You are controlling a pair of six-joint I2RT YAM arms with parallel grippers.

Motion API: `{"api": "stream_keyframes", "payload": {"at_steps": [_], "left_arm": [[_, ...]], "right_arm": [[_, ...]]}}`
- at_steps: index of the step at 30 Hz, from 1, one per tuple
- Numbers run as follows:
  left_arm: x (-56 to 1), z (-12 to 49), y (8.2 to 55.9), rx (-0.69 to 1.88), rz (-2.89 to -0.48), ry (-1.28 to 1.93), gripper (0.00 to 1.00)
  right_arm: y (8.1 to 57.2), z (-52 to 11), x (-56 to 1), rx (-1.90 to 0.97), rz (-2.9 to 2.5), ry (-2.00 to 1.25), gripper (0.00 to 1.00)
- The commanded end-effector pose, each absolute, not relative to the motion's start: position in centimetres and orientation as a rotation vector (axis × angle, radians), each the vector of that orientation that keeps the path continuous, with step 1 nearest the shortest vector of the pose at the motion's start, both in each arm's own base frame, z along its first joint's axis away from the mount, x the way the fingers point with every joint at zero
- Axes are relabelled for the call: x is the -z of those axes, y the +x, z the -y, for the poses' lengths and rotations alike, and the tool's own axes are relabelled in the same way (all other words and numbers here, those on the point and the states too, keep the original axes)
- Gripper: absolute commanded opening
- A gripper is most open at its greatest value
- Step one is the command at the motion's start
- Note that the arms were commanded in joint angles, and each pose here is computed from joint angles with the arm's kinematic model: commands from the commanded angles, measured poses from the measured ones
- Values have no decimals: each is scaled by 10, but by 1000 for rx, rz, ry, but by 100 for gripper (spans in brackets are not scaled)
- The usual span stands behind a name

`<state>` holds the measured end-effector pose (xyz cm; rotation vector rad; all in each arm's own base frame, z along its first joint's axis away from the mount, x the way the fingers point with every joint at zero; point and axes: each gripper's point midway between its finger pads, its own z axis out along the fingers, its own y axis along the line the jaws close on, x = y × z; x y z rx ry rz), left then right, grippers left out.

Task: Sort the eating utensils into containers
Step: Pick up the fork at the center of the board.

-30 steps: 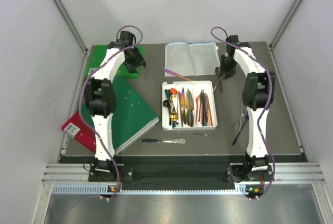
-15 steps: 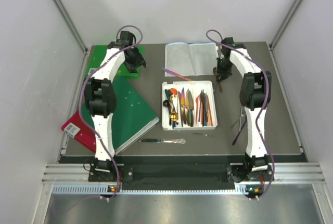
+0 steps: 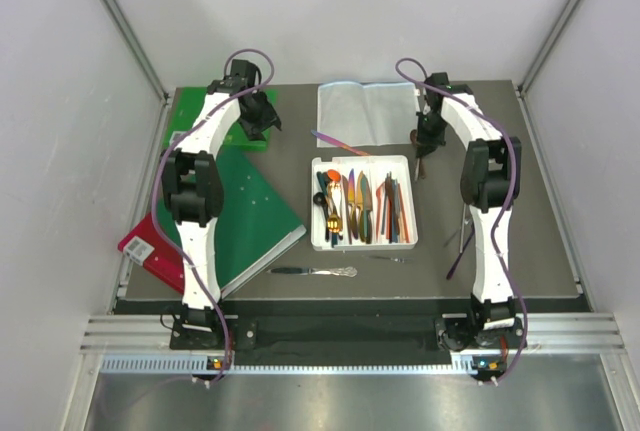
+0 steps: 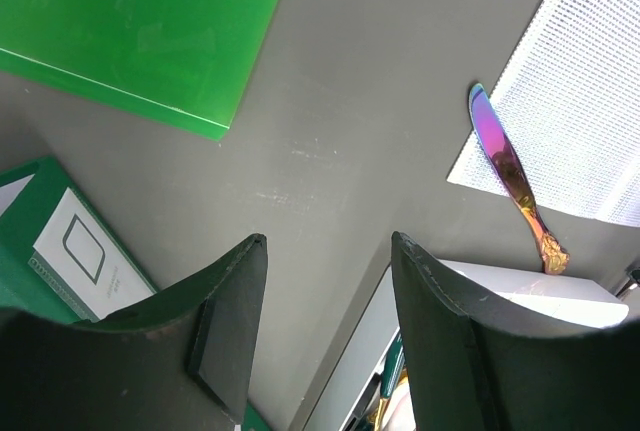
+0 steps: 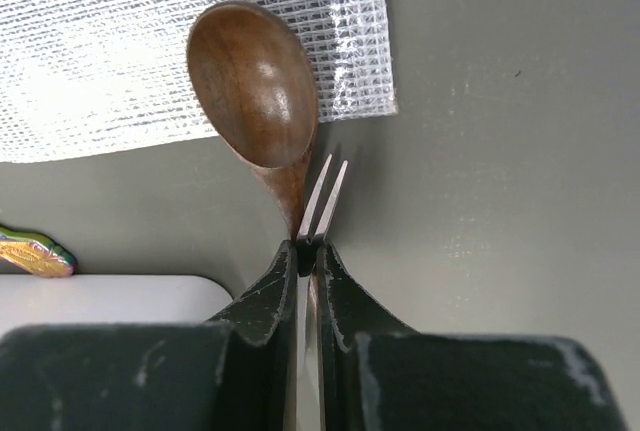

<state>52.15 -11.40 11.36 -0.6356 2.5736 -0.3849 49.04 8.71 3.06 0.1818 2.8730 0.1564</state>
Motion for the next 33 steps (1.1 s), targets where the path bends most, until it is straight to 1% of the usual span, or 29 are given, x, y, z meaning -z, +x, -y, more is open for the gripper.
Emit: {"api": "stream_keyframes", "payload": {"at_steps": [1,9,12,18,23,25,28,33], "left_arm": [[-122,121,526,417,-2557,-609,58],[-123,125,525,428,-2558,-598,58],[-123,126,525,428,-2559,-594,57],[-123,127,525,431,-2561,-589,57],[-120,128,523,426,-2572,-587,57],[-120,129,522,426,-2573,-585,57],[-120,132,522,432,-2574,-584,57],[-118,135,521,436,-2582,-575,57]], "right_arm": [[496,-86,-66,-132,-2800,151,0],[500,-88,-80,-152,-2765,137,0],[497,-88,-80,-154,-2768,132,7],[496,-88,-77,-161,-2777,131,5],[496,-91,-75,-182,-2783,116,17],[492,-92,-71,-192,-2801,113,27],[488,-90,-68,-188,-2816,115,32],[485,-81,-72,-130,-2802,117,31]]}}
